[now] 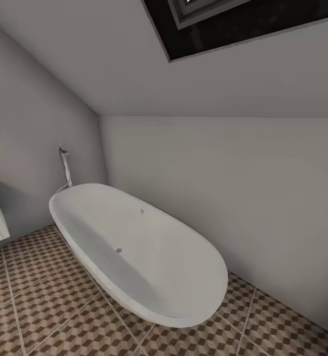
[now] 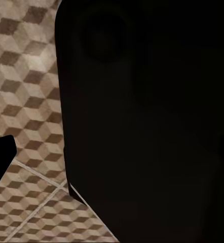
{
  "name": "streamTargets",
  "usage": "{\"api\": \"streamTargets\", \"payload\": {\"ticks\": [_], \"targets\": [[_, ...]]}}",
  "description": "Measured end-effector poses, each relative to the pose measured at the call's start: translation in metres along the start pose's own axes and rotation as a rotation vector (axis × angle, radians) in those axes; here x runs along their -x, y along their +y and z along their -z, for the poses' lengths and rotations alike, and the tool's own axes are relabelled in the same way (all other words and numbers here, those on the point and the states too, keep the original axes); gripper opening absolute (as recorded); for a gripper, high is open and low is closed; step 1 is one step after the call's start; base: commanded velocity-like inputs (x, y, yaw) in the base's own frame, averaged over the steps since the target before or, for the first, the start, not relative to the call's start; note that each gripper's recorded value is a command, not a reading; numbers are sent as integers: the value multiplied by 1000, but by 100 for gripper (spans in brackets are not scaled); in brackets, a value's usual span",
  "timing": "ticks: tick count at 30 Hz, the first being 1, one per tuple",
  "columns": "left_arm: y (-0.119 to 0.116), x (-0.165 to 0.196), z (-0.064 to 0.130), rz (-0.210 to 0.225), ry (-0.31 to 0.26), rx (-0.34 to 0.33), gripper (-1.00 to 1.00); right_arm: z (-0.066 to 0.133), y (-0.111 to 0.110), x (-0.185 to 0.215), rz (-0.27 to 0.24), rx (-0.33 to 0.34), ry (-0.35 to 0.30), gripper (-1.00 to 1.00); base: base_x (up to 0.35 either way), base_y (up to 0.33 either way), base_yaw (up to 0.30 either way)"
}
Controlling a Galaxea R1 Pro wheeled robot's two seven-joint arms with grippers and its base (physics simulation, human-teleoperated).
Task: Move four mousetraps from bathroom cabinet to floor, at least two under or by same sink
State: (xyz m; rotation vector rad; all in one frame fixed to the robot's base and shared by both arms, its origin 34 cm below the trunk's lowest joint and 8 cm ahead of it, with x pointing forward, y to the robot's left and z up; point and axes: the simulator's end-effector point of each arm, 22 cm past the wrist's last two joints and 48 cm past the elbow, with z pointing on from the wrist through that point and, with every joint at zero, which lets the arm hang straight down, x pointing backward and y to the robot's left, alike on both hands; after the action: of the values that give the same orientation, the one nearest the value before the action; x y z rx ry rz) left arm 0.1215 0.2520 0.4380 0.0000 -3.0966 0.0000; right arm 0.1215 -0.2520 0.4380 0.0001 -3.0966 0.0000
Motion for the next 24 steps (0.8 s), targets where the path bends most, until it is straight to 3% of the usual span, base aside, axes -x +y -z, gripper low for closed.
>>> {"api": "streamTargets", "payload": {"ticks": [5, 11, 24], "targets": [[0, 4, 0, 7, -10, -2, 100, 1, 21, 26, 1, 28, -62, 100, 0, 0, 0], [0, 15, 0, 5, -41, 0, 100, 3, 28, 46, 1, 36, -111, 100, 0, 0, 0], [7, 40, 2, 3, -102, 10, 100, 9, 26, 87, 1, 32, -232, 100, 0, 0, 0]]}}
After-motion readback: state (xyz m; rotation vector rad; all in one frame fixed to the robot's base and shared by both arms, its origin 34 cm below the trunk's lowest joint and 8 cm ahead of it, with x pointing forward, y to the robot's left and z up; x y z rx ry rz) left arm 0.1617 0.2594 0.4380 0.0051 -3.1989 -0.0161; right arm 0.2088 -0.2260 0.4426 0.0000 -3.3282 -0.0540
